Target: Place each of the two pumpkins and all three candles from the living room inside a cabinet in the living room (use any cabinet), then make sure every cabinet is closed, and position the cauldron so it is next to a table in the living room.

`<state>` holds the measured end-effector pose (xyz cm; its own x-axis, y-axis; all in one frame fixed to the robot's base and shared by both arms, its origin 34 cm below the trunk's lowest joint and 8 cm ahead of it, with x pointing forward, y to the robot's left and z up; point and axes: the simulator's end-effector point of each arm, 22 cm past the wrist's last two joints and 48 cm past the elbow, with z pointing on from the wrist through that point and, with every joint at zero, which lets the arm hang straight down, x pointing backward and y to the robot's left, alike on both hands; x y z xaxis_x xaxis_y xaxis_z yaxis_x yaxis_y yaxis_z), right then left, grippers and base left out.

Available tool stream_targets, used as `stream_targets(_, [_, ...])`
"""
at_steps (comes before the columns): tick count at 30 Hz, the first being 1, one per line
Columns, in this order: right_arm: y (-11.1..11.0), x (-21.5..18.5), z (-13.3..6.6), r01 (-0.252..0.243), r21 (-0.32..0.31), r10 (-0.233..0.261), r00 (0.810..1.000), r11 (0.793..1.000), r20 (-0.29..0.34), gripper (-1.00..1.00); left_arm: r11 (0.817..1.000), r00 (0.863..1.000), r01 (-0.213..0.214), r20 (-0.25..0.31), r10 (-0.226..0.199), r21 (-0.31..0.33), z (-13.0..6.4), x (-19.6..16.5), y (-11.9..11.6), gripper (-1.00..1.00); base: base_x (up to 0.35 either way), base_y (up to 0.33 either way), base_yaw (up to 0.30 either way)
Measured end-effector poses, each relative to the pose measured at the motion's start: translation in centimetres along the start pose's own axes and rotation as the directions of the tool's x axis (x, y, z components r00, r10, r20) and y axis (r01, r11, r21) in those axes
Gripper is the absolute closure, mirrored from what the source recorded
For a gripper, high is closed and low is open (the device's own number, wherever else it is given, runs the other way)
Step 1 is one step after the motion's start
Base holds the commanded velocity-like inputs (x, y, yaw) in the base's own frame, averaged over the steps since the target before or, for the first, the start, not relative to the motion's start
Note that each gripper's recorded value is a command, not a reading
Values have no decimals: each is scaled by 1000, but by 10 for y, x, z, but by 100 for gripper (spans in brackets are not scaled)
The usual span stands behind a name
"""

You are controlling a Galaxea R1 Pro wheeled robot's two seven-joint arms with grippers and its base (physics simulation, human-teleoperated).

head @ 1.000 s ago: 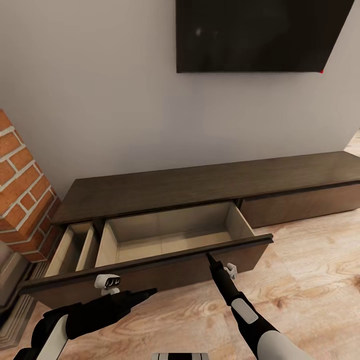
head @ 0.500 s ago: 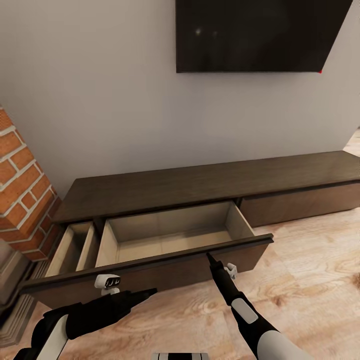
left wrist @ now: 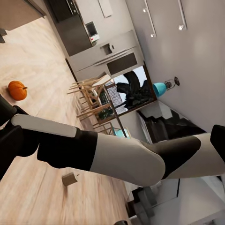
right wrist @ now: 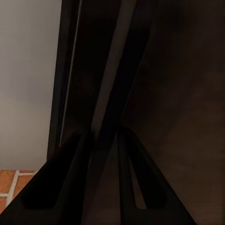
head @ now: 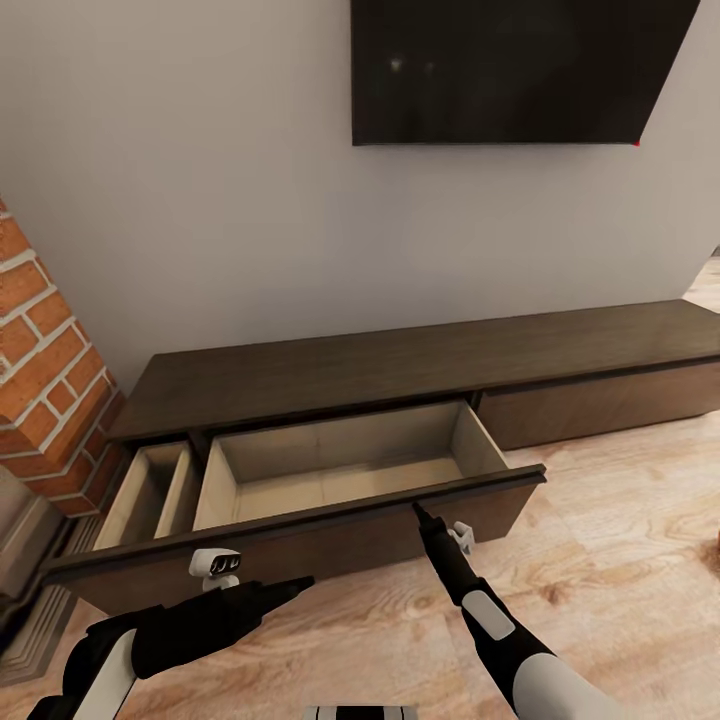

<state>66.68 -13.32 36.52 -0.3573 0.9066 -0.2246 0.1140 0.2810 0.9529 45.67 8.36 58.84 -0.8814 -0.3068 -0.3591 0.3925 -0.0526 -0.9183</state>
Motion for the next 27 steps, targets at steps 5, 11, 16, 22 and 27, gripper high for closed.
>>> stream_targets(5, [0, 0, 1, 3, 2, -3, 1000, 1000, -1, 100, 1000, 1000, 0, 0, 0, 0, 0, 0, 0, -100, -9, 0, 0])
stream_targets(11, [2, 32, -7, 54, -26, -56, 994, 998, -91, -100, 1000, 1000, -1, 0, 1, 0, 0, 0, 0, -100, -1, 0, 0])
stream_targets(16, [1, 32, -7, 53, -25, -55, 994, 998, -92, -100, 1000, 1000, -1, 0, 1, 0, 0, 0, 0, -100, 0, 0, 0])
stream_targets(22, [1, 32, -7, 52, -25, -54, 994, 998, -92, -100, 1000, 1000, -1, 0, 1, 0, 0, 0, 0, -100, 0, 0, 0])
stream_targets(27, [1, 32, -7, 52, -25, -54, 994, 998, -92, -100, 1000, 1000, 0, 0, 0, 0, 0, 0, 0, -100, -71, 0, 0])
